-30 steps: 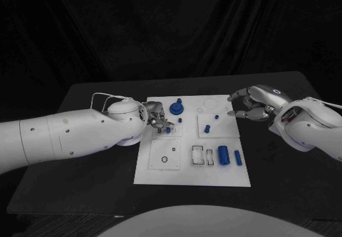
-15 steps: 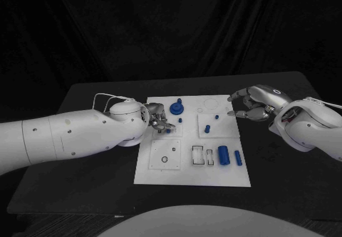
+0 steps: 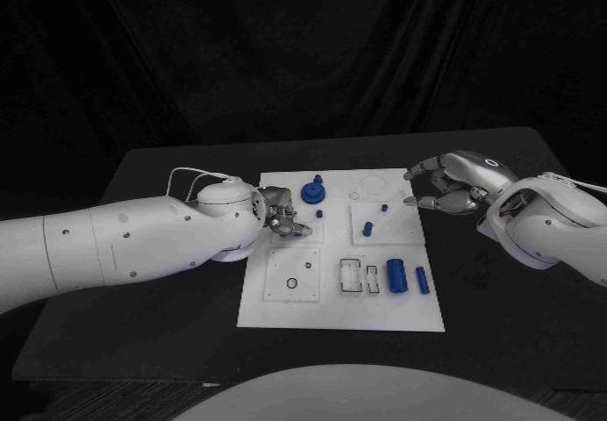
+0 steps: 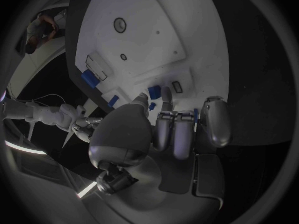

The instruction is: Assemble the parts on the task board

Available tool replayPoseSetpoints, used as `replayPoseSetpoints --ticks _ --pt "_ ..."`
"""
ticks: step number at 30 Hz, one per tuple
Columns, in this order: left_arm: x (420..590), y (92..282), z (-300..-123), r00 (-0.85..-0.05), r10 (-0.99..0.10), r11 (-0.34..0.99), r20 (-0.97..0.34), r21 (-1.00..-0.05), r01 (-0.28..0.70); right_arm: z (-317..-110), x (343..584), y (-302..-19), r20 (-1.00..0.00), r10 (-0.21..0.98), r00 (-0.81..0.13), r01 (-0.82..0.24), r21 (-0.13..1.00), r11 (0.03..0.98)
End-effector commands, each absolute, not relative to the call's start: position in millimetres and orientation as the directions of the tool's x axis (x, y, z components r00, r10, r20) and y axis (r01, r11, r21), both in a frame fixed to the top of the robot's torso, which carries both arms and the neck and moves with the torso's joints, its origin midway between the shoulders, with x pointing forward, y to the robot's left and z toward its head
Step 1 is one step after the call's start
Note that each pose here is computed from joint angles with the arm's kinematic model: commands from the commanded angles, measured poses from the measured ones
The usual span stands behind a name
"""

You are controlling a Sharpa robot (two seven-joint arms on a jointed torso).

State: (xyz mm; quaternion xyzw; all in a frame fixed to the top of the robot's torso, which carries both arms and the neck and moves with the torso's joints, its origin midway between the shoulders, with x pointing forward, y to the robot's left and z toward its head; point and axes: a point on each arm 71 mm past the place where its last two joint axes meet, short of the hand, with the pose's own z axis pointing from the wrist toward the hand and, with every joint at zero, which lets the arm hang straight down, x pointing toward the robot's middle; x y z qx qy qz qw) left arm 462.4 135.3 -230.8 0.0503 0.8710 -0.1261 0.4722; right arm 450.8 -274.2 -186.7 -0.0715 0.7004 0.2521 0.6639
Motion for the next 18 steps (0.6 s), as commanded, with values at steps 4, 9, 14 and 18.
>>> replayPoseSetpoints --ticks 4,9,14,18 --pt "460.3 133.1 -233.6 -0.562 -0.015 0.962 -0.827 -0.165 0.217 -187.3 450.0 -274.9 -0.966 0.237 -0.106 -0.43 0.259 0.865" --pt "460.3 132.7 -234.6 -0.565 -0.012 0.961 -0.825 -0.165 0.22 -187.4 450.0 -274.6 -0.966 0.237 -0.107 -0.431 0.259 0.864" --pt "460.6 132.1 -235.0 -0.564 -0.014 0.959 -0.826 -0.17 0.225 -187.5 450.1 -274.5 -0.966 0.237 -0.106 -0.431 0.259 0.864" --pt "460.7 131.2 -235.0 -0.562 -0.017 0.956 -0.827 -0.178 0.233 -187.5 450.1 -274.7 -0.966 0.237 -0.106 -0.43 0.259 0.865"
